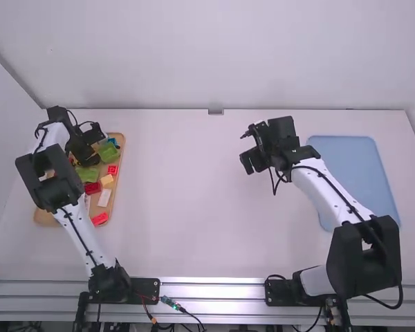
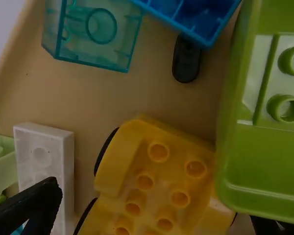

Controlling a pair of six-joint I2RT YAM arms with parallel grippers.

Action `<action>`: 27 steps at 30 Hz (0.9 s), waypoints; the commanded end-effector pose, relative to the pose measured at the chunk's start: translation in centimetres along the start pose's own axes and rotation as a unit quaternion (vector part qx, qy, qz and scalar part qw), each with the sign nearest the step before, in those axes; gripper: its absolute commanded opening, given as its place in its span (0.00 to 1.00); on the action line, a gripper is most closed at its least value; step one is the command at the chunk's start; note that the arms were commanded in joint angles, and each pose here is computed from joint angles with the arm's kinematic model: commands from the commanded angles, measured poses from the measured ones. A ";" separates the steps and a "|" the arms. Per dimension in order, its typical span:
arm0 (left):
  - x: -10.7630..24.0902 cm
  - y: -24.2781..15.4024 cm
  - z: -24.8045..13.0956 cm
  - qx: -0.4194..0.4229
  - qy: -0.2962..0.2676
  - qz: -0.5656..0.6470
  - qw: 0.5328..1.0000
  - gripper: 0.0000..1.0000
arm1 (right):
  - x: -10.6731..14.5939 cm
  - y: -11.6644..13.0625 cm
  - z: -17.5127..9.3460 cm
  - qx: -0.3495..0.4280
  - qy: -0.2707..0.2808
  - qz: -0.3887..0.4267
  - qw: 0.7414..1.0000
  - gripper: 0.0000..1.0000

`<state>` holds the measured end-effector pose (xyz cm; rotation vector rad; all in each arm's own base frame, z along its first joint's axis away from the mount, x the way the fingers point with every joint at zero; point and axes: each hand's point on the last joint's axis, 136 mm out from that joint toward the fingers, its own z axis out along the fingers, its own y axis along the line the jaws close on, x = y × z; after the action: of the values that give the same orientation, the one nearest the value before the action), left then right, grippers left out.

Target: Assemble lego blocks to make yellow taxi

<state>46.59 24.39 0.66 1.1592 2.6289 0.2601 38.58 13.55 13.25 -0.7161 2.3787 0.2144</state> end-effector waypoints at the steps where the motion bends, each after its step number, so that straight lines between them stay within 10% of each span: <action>1: 0.6 -1.5 1.2 0.022 0.006 0.004 1.000 0.97 | -1.3 -0.1 -0.4 0.000 -0.014 -0.003 1.000 0.99; 9: -0.5 -1.8 1.2 0.027 -0.008 0.006 1.000 0.69 | -1.3 -0.1 -0.4 0.002 -0.013 -0.002 1.000 0.99; 21: -1.5 -2.8 1.2 0.042 -0.006 0.017 0.999 0.57 | -1.3 -0.1 -0.4 0.001 -0.013 -0.002 1.000 0.99; 27: -0.9 -2.9 1.2 0.042 0.010 0.016 0.999 0.99 | -1.2 -0.1 -0.4 0.001 -0.011 -0.002 1.000 0.99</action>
<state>46.54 22.39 0.33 1.2012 2.6244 0.2026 38.56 13.54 13.23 -0.7205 2.3780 0.2123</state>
